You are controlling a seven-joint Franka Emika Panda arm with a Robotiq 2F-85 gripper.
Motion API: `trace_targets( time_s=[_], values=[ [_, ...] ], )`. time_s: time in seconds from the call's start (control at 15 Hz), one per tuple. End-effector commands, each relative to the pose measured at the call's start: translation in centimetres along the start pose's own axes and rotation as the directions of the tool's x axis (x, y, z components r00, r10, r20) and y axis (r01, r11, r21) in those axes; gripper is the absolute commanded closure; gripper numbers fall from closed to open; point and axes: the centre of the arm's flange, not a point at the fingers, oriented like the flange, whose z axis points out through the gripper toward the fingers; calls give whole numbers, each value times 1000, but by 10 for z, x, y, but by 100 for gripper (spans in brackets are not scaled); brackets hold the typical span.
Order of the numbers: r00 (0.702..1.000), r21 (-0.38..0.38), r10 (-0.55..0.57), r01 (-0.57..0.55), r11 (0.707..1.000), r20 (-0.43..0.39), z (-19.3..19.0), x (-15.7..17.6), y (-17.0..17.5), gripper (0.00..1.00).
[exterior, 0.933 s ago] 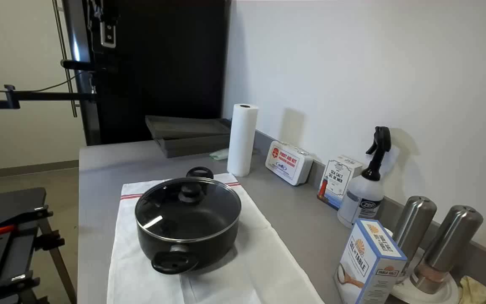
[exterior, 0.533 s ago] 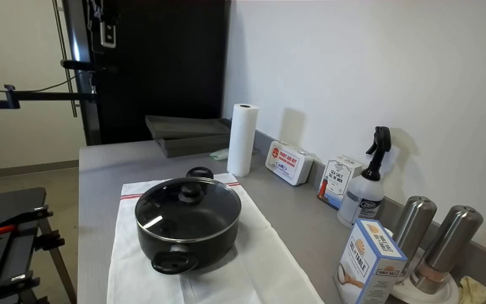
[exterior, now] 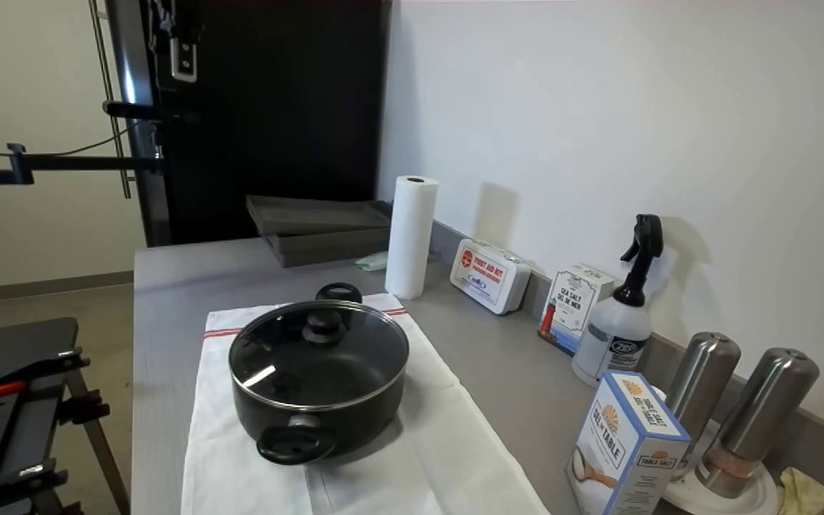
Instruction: Remove the glass lid from the top of the black pot.
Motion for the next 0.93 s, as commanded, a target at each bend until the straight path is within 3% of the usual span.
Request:
trace_targets(
  time_s=[0.0, 0.87],
  values=[
    [1000, 30, 6, -6, 1000, 9, 10, 6, 11, 0],
    [995, 172, 92, -86, 981, -27, 96, 53, 74, 0]
  ],
)
